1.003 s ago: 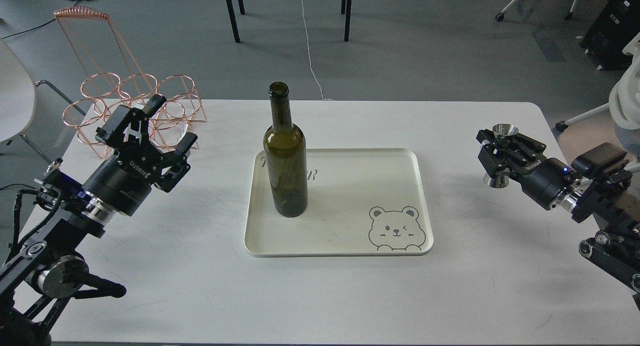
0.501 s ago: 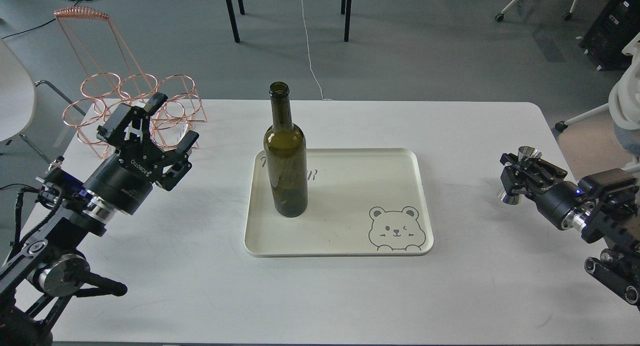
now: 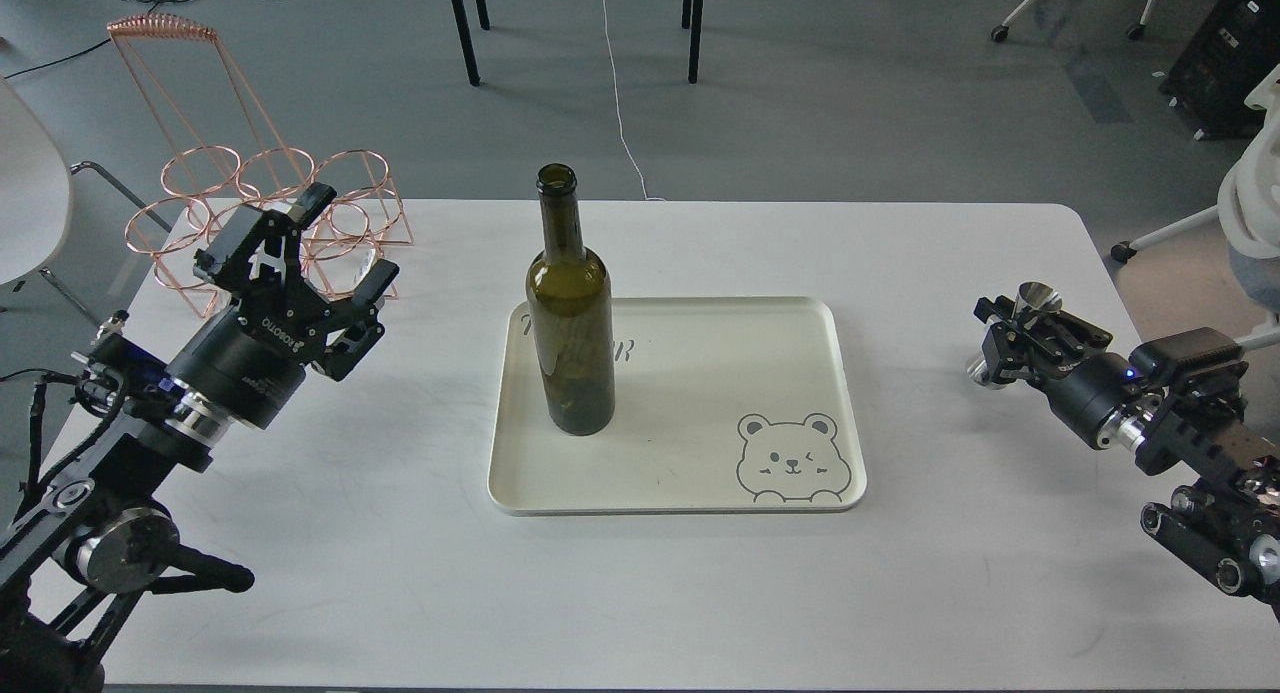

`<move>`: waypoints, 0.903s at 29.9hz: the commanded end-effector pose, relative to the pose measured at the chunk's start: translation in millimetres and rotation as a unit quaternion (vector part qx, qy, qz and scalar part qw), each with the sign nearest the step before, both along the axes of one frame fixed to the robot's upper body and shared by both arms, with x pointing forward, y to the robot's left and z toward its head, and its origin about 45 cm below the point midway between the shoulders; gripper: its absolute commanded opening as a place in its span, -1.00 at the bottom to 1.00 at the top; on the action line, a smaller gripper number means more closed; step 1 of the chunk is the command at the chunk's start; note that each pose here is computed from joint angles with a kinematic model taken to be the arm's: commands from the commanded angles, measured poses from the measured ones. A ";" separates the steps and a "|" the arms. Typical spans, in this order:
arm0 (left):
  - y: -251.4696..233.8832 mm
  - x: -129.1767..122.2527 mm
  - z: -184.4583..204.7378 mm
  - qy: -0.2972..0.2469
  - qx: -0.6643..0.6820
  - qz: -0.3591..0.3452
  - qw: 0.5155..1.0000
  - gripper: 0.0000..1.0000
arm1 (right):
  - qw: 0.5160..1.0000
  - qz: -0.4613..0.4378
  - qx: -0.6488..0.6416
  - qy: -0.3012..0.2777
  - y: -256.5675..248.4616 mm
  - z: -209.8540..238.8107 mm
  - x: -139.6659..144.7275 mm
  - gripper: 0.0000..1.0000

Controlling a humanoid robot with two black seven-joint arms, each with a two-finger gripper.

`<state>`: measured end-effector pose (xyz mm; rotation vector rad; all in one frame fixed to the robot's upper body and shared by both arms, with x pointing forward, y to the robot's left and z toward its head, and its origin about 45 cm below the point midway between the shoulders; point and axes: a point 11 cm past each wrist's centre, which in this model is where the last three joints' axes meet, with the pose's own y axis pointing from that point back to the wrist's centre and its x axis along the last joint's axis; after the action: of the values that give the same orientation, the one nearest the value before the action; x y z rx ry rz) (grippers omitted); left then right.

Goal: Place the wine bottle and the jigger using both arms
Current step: 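Lift the jigger with the right gripper and carry it off the tray, then set the jigger on the table beside the tray and release it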

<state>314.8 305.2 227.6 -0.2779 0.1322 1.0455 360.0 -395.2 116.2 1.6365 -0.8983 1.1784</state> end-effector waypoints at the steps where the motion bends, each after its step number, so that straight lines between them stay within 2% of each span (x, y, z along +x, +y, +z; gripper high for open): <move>1: 0.2 0.2 0.6 -0.001 0.001 -0.001 1.000 0.96 | 1.000 -0.001 0.000 0.003 -0.9 -2.0 -2.4 -0.33; 6: -0.8 0.1 1.7 -0.002 0.000 -0.002 1.000 0.96 | 1.000 0.000 0.002 0.004 0.3 -2.9 -3.4 -0.19; 12: -1.6 1.0 3.9 -0.006 -0.001 -0.004 1.000 0.96 | 1.000 0.004 0.004 0.004 1.7 -2.1 -4.2 0.32; 16: -1.6 1.0 3.9 -0.006 -0.001 -0.004 1.000 0.96 | 1.000 -0.003 0.008 0.005 -5.0 0.4 -8.6 0.86; 20: -1.6 1.0 3.8 -0.006 -0.001 -0.004 1.000 0.96 | 1.000 -0.003 0.011 0.005 -21.6 16.2 -20.8 0.93; 27: -2.2 0.6 7.5 -0.011 0.000 -0.007 1.000 0.96 | 0.998 0.023 -0.025 0.046 -54.6 36.6 -67.0 0.94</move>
<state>315.7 303.4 232.5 -0.2865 0.1212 1.0331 312.5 -436.2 143.4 1.6621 -0.8362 1.1515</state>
